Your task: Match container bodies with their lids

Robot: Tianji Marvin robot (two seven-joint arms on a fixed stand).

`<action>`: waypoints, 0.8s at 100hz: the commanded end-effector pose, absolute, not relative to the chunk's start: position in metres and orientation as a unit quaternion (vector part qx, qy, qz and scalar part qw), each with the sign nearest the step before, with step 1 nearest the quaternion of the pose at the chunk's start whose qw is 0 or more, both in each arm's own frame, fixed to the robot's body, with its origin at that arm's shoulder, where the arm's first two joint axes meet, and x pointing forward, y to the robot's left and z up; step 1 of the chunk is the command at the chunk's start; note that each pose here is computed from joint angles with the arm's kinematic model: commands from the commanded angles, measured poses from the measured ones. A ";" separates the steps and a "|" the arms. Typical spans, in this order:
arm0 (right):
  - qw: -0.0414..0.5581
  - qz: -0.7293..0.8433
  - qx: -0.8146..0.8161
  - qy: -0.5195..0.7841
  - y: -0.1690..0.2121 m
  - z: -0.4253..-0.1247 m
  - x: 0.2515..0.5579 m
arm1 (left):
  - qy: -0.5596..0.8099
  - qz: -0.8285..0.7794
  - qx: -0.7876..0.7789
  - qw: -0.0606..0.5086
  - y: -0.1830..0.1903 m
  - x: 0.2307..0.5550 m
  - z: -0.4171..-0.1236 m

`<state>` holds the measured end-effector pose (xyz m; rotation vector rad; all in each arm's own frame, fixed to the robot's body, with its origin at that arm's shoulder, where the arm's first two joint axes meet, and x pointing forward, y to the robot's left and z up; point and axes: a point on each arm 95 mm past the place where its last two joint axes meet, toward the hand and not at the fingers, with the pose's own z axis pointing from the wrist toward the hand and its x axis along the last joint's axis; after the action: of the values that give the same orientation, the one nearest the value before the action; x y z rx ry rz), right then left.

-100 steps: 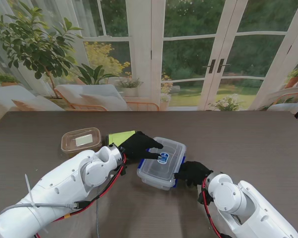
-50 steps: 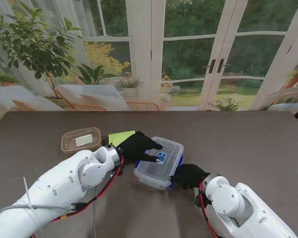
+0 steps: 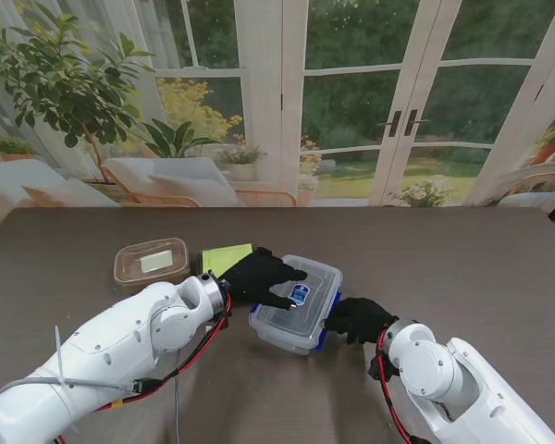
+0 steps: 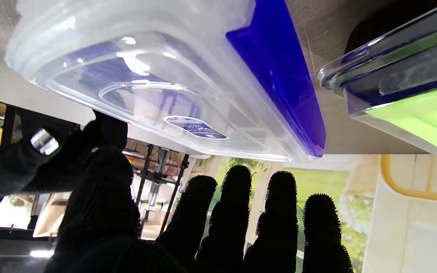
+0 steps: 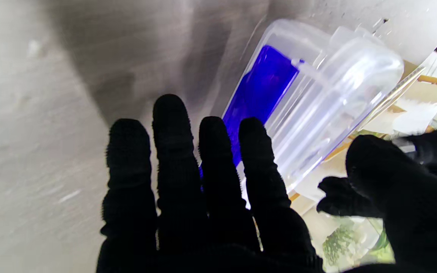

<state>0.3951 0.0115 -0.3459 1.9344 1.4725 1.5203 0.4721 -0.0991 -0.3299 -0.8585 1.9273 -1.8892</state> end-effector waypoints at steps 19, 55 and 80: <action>0.160 0.526 0.675 0.492 0.004 -0.334 0.401 | 0.686 -0.652 -0.282 0.158 -0.106 0.476 -0.334; 0.172 0.495 0.714 0.464 -0.002 -0.346 0.414 | 0.705 -0.638 -0.256 0.172 -0.113 0.479 -0.338; 0.155 0.473 0.745 0.444 -0.001 -0.358 0.418 | 0.718 -0.624 -0.257 0.170 -0.113 0.480 -0.345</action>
<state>0.4204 -0.0052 -0.3526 2.1020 1.2549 1.3728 0.4793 -0.1108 -0.3434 -0.7162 2.0167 -1.7939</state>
